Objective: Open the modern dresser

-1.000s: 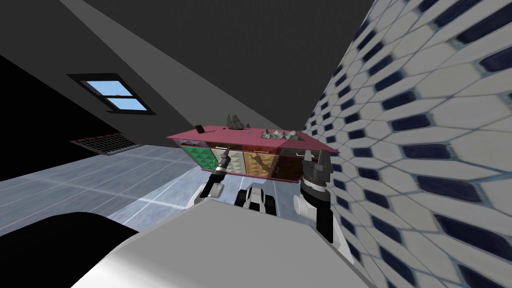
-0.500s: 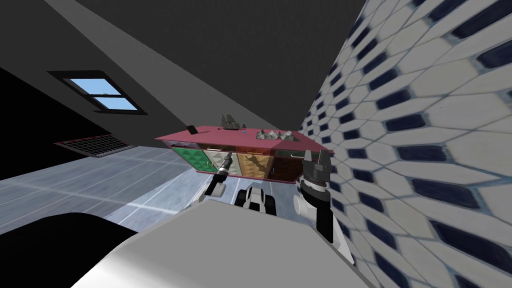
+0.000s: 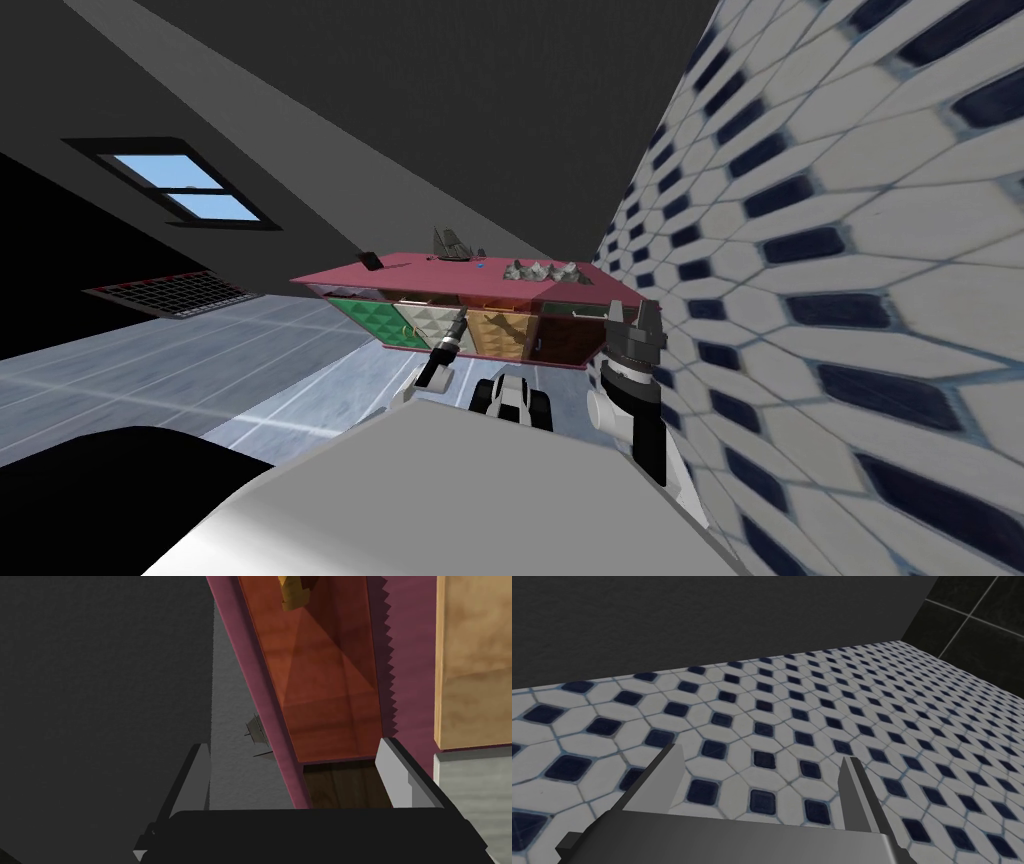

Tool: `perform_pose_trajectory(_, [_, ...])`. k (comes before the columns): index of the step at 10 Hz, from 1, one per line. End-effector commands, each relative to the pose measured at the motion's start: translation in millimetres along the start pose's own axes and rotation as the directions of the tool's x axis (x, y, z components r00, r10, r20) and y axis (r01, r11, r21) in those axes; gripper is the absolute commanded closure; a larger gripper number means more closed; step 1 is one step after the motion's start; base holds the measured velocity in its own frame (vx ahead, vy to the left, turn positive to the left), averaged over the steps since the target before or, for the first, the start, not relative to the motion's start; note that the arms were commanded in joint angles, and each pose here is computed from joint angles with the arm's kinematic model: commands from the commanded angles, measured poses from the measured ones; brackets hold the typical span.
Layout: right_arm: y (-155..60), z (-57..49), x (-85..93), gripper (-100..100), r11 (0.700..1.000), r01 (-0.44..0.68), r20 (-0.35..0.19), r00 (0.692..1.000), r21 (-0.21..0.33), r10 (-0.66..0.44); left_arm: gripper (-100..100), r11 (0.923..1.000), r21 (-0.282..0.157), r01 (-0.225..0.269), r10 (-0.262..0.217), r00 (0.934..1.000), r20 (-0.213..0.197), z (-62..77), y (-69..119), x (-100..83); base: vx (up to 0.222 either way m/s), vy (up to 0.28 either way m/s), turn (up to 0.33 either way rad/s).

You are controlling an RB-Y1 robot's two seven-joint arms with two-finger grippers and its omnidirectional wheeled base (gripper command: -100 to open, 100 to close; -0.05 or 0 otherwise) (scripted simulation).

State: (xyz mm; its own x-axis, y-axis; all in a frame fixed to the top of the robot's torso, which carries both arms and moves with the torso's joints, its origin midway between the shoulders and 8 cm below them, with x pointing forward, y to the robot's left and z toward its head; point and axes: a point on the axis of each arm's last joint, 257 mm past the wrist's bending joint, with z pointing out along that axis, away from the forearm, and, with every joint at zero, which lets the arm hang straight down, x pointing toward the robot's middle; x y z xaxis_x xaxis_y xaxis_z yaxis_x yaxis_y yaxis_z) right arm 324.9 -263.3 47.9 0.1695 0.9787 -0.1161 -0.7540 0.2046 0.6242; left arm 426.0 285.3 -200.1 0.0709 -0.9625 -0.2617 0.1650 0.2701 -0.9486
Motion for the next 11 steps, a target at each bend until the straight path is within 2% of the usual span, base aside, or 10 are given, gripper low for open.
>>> perform_pose_trajectory(1, [0.0,0.0,0.0,0,1.0,0.0,0.0,1.0,0.0,0.0,-100,0.9989,-0.039,0.027,-0.027,0.9996,0.007,1.9,17.6,10.1,0.06,-0.104,-0.021])
perform_pose_trajectory(4, [0.0,0.0,0.0,0,1.0,0.0,0.0,1.0,0.0,0.0,-100,0.9932,-0.067,0.095,-0.093,0.995,0.038,3.4,27.6,26.3,0.053,-0.083,-0.013])
perform_pose_trajectory(8, [0.0,0.0,0.0,0,1.0,0.0,0.0,1.0,0.0,0.0,-100,0.9947,-0.062,0.081,-0.079,0.9962,0.036,5.5,20.1,20.2,0.064,-0.009,-0.014])
perform_pose_trajectory(9, [0.0,0.0,0.0,0,1.0,0.0,0.0,1.0,0.0,0.0,100,0.9944,-0.064,0.085,-0.083,0.996,0.033,3.3,26.2,23.6,-0.059,-0.009,0.039])
perform_pose_trajectory(11, [0.0,0.1,0.0,0,1.0,0.0,0.0,1.0,0.0,0.0,100,0.9953,-0.05,0.083,-0.081,0.9962,0.032,5.4,14.8,20.7,-0.075,-0.009,0.01])
